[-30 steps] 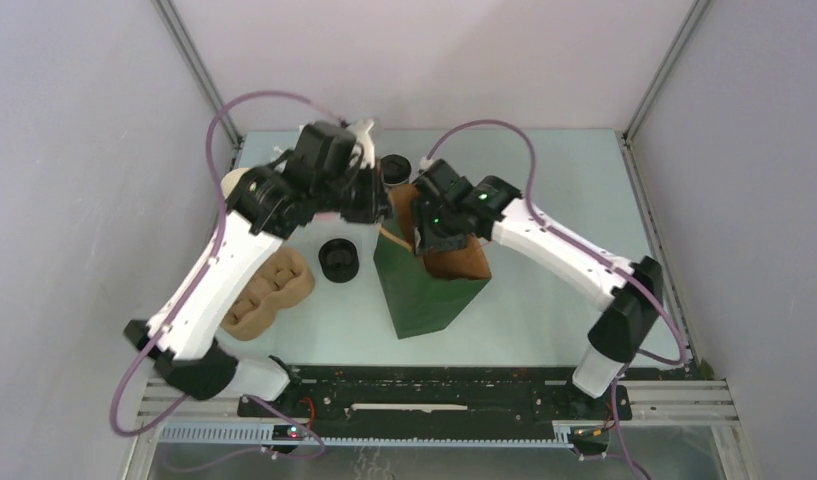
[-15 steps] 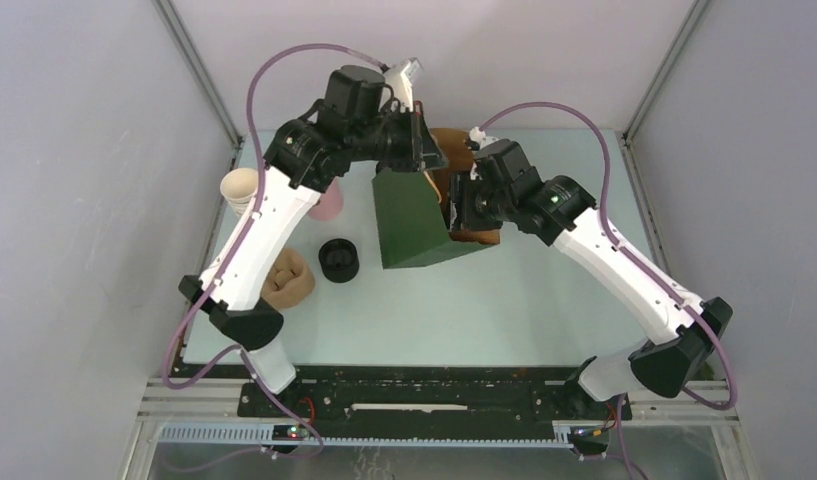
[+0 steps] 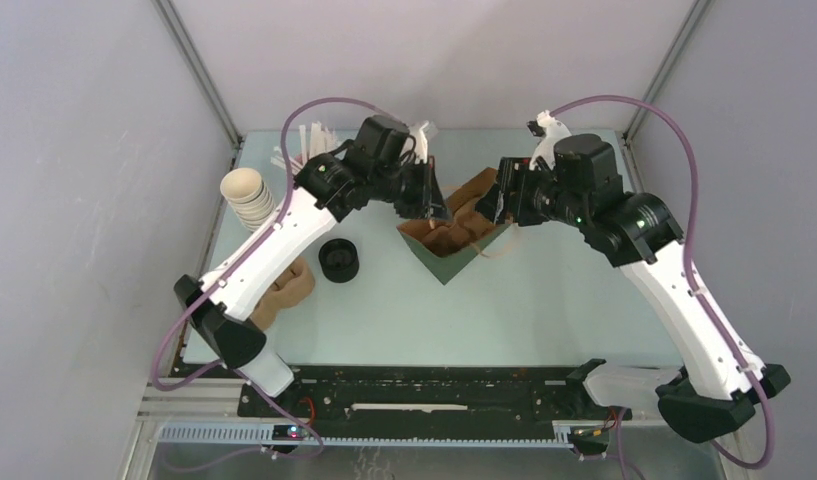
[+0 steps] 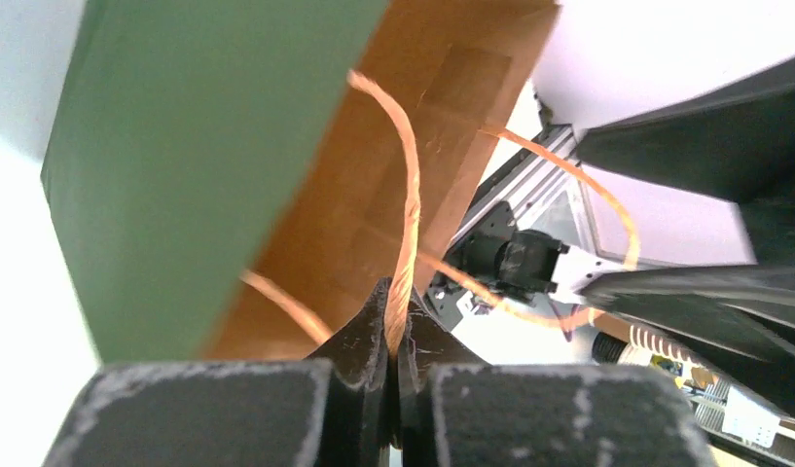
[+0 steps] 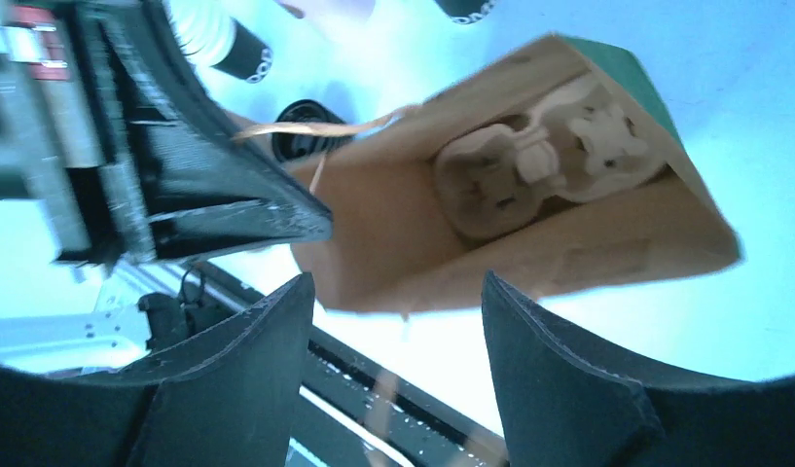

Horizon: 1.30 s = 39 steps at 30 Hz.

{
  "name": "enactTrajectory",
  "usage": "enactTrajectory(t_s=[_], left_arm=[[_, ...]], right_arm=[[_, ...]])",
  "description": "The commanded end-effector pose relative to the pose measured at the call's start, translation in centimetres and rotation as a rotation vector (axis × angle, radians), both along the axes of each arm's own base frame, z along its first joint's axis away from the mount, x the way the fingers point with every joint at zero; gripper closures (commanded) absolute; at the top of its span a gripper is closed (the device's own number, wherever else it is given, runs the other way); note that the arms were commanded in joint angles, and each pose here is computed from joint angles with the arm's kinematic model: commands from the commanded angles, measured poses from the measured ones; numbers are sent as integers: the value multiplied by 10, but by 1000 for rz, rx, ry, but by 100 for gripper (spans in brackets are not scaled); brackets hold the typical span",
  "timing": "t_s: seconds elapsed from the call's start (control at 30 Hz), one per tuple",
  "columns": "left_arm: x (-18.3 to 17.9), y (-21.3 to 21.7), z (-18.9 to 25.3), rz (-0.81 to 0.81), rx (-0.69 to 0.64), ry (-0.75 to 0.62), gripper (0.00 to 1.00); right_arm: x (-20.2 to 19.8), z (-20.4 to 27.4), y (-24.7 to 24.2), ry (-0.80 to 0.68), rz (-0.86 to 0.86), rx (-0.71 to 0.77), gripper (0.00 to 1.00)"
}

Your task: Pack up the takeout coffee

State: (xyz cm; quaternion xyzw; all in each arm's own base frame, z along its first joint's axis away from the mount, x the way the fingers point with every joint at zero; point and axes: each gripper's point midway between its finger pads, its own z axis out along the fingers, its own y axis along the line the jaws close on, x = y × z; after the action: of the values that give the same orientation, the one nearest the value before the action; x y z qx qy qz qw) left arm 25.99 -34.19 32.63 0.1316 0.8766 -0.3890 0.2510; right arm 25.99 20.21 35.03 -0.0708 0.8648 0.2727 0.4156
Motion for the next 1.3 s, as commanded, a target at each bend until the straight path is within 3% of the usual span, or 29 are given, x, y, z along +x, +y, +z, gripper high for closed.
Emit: enactTrajectory(t_s=[0.0, 0.23, 0.43, 0.63, 0.87, 1.27], left_arm=[[-22, 19, 8, -30, -5, -56, 100], [-30, 20, 24, -50, -28, -85, 100], [-36, 10, 56, -90, -71, -145, 100], [-48, 2, 44, -132, -53, -150, 100], [-52, 0, 33, -142, -57, -129, 100], [-49, -3, 45, -140, -61, -155, 100]], right_arm=[[-19, 18, 14, -34, 76, 71, 27], [-37, 22, 17, -28, 90, 97, 27], [-41, 22, -16, -12, -45, 59, 27], [-46, 3, -56, 44, -209, 86, 17], [-48, -31, -73, 131, -283, 78, 16], [-36, -47, -49, 201, -201, 95, 18]])
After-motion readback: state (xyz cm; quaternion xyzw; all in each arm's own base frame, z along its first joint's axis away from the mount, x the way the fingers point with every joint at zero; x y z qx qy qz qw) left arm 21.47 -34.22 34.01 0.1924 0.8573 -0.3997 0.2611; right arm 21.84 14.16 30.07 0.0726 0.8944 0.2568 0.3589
